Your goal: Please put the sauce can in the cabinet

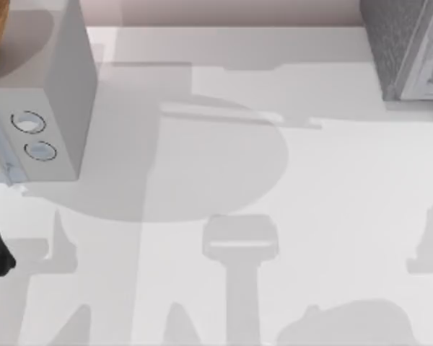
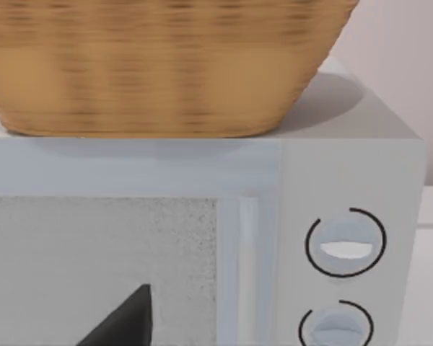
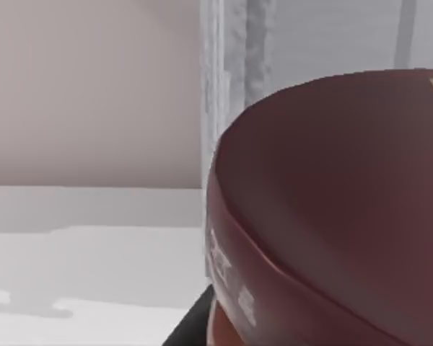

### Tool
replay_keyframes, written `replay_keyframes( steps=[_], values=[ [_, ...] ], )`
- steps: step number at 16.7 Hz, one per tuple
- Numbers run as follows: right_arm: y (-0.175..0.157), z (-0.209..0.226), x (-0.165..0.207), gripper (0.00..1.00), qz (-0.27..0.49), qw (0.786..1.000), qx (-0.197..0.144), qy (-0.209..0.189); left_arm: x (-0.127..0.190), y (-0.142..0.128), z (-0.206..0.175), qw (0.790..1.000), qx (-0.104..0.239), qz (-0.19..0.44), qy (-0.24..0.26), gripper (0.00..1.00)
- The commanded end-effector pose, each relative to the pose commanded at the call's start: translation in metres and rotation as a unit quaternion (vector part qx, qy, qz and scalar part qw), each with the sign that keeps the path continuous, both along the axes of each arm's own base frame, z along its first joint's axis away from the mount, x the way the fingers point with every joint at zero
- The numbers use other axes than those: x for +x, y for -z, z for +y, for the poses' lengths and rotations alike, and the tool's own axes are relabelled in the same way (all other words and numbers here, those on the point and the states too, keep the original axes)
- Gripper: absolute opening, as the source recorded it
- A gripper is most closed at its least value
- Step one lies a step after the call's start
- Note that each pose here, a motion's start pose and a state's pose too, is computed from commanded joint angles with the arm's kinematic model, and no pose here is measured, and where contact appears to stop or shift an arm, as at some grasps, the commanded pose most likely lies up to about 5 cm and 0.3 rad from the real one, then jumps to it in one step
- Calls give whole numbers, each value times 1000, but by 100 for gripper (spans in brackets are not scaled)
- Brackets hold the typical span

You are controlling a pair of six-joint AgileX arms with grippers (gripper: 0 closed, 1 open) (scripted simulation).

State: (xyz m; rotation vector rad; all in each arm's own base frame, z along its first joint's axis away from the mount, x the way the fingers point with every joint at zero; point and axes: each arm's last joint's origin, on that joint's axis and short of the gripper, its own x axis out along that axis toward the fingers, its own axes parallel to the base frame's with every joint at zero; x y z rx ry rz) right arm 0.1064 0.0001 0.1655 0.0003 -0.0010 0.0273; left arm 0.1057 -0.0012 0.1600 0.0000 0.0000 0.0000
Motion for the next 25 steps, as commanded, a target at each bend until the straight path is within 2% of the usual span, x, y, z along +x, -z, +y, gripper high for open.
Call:
replay_keyframes(
  steps=[2,7,11,14,17,22,25],
  values=[
    [6,-1,-1,0,1,1000,0,14,0,0,0,1000,0,0,0,100],
    [5,-1,-1,0,1,1000,1,11,0,0,0,1000,0,0,0,100],
    [-20,0,0,0,11,1000,3,10,0,0,0,1000,0,0,0,100],
    [-67,2,4,0,21,1000,5,12,0,0,0,1000,0,0,0,100],
    [-130,6,15,0,24,1000,6,14,0,0,0,1000,0,0,0,100],
    [-244,15,49,0,11,1000,7,16,0,0,0,1000,0,0,0,100],
    [-299,24,76,0,0,1000,7,14,0,0,0,1000,0,0,0,100]
  ],
)
